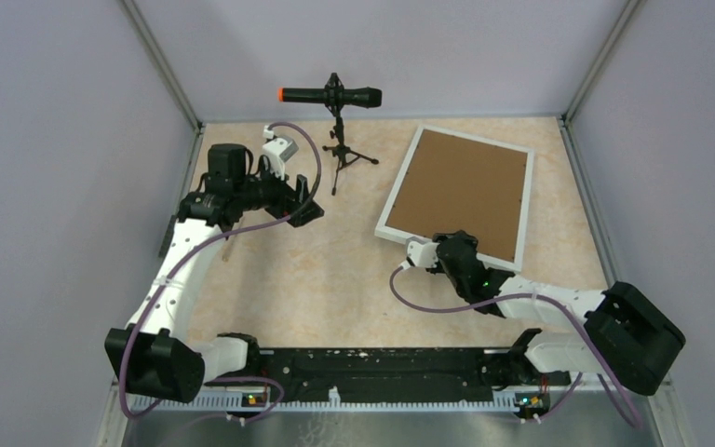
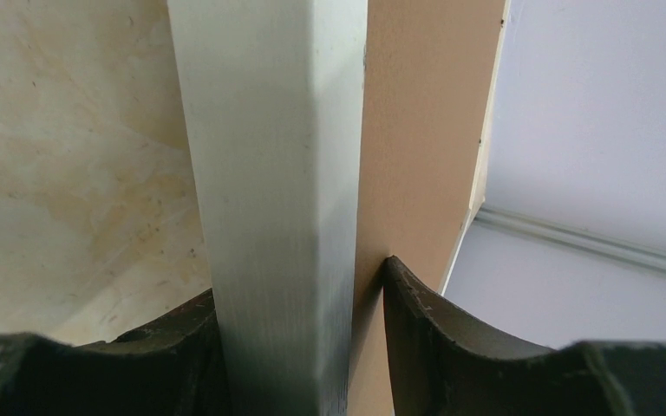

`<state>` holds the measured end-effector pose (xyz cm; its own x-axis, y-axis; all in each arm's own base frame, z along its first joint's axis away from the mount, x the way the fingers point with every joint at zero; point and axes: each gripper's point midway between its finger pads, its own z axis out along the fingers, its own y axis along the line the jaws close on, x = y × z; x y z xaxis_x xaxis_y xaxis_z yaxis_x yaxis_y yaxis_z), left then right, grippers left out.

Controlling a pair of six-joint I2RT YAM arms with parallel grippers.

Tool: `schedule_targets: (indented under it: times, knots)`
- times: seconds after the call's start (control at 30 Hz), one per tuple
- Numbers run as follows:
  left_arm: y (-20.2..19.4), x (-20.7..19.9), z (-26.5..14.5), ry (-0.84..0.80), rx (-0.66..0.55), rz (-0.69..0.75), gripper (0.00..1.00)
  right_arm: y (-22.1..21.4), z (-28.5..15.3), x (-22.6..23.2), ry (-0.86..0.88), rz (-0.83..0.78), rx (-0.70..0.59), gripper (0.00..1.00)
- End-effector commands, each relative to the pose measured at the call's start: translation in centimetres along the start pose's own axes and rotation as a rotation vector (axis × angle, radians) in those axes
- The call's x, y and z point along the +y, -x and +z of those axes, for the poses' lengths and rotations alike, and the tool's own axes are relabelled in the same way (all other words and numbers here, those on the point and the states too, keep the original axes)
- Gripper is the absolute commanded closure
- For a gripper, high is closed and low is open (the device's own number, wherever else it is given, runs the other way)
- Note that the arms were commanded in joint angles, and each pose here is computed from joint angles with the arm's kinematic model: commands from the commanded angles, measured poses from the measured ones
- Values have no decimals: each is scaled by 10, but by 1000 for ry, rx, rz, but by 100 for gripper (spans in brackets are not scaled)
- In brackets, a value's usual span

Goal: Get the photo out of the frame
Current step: Turn over the photo frame at the center of the board.

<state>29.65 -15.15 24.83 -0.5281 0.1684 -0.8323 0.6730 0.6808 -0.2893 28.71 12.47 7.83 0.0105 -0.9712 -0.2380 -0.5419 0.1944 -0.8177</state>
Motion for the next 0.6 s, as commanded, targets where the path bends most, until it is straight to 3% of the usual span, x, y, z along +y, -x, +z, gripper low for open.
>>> schedule_targets:
  times: [0.0,0.43,0.57]
  knots:
    - [8,-1,-3,10,-44,24,1,36,3,50,192,78,-151,55]
    - [-6,9,-3,36,-10,1,1,58,0,102,375,49,-142,51]
    - [-10,10,-3,35,5,12,1,66,-8,116,447,34,-169,35]
